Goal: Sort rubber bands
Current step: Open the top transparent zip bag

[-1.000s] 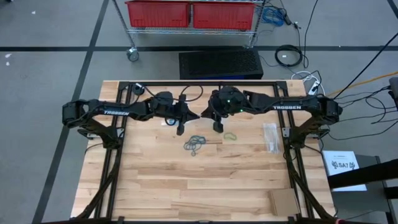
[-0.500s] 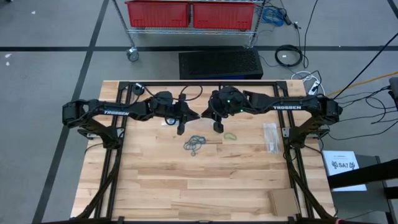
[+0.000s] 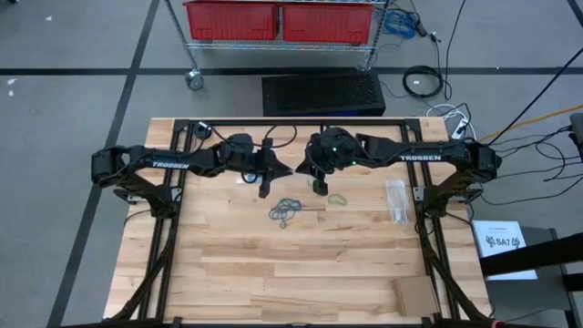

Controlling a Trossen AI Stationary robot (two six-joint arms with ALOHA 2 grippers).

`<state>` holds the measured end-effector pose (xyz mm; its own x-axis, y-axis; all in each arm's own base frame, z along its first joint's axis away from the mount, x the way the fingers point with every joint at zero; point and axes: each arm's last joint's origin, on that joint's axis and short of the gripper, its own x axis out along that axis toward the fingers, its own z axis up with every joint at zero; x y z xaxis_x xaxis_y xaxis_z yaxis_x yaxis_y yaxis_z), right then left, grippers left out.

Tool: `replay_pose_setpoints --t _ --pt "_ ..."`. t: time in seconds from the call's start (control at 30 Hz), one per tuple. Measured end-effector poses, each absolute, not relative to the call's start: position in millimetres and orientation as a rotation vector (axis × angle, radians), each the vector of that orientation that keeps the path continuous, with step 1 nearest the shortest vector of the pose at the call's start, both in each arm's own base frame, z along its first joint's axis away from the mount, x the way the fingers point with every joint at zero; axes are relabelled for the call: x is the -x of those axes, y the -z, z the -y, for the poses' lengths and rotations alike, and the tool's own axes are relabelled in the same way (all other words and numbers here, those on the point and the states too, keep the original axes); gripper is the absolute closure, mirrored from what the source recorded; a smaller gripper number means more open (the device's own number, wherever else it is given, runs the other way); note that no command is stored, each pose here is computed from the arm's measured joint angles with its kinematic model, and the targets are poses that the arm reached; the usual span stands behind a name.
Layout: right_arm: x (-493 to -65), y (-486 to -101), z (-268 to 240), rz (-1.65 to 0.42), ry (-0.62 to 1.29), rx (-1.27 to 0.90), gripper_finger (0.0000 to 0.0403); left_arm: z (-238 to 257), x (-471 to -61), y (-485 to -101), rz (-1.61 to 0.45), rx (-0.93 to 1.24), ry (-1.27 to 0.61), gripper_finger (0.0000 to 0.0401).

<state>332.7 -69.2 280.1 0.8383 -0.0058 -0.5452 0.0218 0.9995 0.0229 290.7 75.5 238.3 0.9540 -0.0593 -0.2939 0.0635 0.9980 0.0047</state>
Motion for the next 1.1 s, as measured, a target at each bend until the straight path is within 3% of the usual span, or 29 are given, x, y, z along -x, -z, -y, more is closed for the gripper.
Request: replay_pose_setpoints --t 0.13,0.43,0.6,0.87,1.1 --pt "-332 -281 70 -0.576 0.027 -0.022 0.0373 -75 -290 -237 -0.315 -0.009 0.069 0.0394" --pt "-332 -280 66 -0.587 0.06 -0.064 0.0252 -75 -290 -236 -0.327 -0.005 0.071 0.0398" --pt "-333 -280 59 -0.586 0.043 -0.085 0.0222 -75 -290 -236 -0.323 -0.005 0.07 0.0399" --pt "-338 -280 53 -0.571 0.132 -0.044 0.0252 -75 -291 -240 -0.286 0.007 0.064 0.04" --pt "-337 -280 54 -0.573 0.155 -0.028 0.0368 -75 -291 -240 -0.285 0.007 0.064 0.04"
